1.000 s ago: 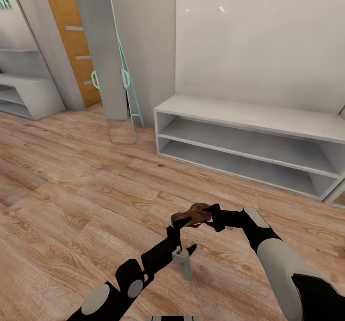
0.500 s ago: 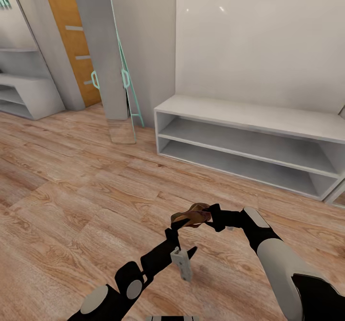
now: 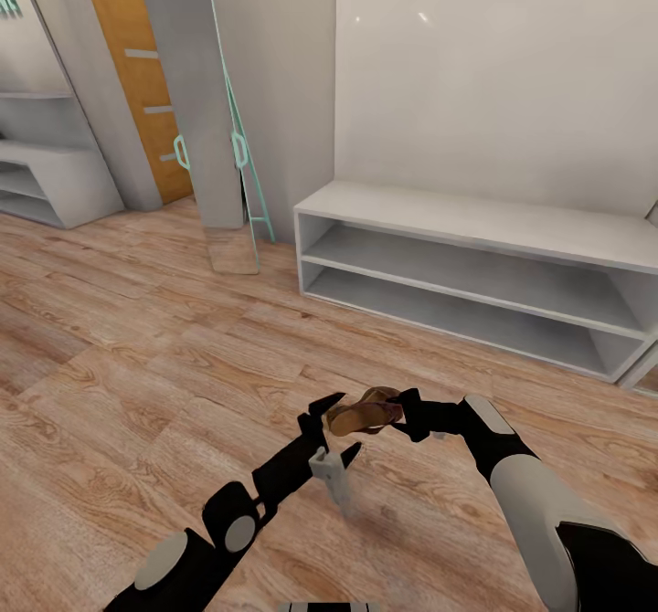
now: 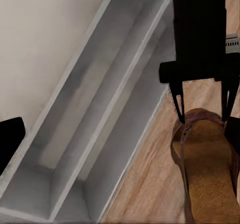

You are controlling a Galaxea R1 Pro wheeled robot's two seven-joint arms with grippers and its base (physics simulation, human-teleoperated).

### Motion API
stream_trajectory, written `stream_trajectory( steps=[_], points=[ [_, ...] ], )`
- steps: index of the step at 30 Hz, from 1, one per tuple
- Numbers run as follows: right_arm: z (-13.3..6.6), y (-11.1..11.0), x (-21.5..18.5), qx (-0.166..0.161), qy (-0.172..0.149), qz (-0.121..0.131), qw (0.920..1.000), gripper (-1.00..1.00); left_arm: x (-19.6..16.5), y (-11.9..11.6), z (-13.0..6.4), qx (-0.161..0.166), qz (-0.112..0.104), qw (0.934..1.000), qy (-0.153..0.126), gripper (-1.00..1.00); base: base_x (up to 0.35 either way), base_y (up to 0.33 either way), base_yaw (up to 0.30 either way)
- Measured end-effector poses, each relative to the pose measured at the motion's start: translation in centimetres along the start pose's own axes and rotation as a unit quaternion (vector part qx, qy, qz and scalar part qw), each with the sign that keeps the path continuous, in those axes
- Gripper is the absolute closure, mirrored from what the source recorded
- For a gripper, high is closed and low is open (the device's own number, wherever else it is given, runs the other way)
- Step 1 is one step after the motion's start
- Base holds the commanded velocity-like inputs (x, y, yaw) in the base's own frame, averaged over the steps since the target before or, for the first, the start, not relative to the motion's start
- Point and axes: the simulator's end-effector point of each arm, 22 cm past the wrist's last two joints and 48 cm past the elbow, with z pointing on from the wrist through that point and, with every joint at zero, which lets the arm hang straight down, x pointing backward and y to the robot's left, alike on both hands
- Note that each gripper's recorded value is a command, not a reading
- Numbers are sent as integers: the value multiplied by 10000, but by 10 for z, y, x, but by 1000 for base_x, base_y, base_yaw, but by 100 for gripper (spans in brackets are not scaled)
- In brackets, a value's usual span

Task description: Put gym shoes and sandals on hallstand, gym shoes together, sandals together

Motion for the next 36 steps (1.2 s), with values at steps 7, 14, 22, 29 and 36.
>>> stream_trajectory(
  steps=[7, 14, 22, 29, 36],
  points=[
    [0, 0, 0, 0, 2, 0, 10000, 100, 17, -5, -5, 97, 166, 9997, 175, -100, 0, 0, 0],
    [0, 0, 0, 0, 2, 0, 10000, 100, 29, -16, -8, 219, 161, 9992, 297, -100, 0, 0, 0],
    [0, 0, 1, 2, 8, 3, 10000, 100, 35, -21, -9, 274, 152, 9989, 354, -100, 0, 0, 0],
    [4, 2, 9, -14, 74, 7, 10000, 100, 37, -23, -10, 295, 147, 9987, 379, -100, 0, 0, 0],
    [8, 3, 29, -24, 382, -79, 9992, 100, 39, -22, -10, 284, 144, 9987, 400, -100, 0, 0, 0]
  ],
)
